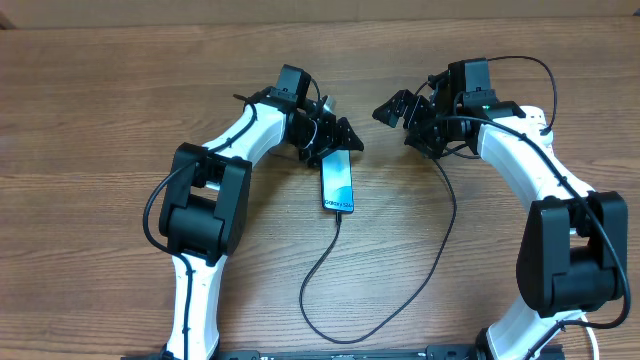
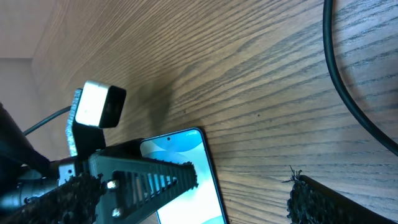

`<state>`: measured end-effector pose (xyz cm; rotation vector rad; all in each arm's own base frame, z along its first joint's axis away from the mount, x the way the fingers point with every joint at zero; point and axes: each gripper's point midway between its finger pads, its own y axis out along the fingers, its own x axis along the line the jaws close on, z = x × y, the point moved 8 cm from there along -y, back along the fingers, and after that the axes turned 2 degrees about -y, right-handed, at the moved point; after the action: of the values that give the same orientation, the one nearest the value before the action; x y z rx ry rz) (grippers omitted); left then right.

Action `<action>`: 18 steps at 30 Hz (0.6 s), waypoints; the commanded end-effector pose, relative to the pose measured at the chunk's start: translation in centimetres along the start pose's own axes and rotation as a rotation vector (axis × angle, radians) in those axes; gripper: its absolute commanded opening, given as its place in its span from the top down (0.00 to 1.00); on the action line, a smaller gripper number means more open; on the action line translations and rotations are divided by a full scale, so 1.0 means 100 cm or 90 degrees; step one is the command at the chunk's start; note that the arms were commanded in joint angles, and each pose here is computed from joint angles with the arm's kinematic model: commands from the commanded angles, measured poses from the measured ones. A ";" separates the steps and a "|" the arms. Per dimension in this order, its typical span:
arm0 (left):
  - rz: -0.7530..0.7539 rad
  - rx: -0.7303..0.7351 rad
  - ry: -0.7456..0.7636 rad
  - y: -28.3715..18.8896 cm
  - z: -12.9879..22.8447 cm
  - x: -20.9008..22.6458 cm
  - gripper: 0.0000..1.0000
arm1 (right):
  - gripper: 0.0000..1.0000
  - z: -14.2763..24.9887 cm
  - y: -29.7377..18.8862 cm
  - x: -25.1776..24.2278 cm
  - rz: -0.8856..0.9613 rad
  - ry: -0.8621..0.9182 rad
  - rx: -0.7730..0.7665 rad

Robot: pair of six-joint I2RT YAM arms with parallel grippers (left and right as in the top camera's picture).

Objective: Plug charger to phone and switch on socket
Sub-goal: 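Open the left gripper to release the phone and lift away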

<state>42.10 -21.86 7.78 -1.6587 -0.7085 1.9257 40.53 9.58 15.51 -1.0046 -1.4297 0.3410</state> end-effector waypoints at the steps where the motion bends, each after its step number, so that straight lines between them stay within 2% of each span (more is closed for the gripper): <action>1: -0.068 -0.009 -0.027 0.008 0.003 0.017 0.21 | 0.01 -0.007 -0.007 0.007 -0.004 -0.015 -0.019; 5: -0.082 -0.010 -0.032 0.007 0.003 0.020 0.16 | 0.01 -0.007 -0.007 0.007 -0.003 -0.014 -0.019; 10: -0.103 -0.013 -0.039 0.007 0.004 0.023 0.00 | 0.01 -0.007 -0.007 0.006 -0.003 -0.014 -0.018; 18: -0.145 -0.012 -0.057 0.005 0.008 0.031 0.00 | 0.00 -0.006 -0.007 0.006 -0.002 -0.013 -0.017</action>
<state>41.55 -21.58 8.71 -1.6004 -0.7508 1.9132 40.45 9.57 15.47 -1.0034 -1.4246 0.3441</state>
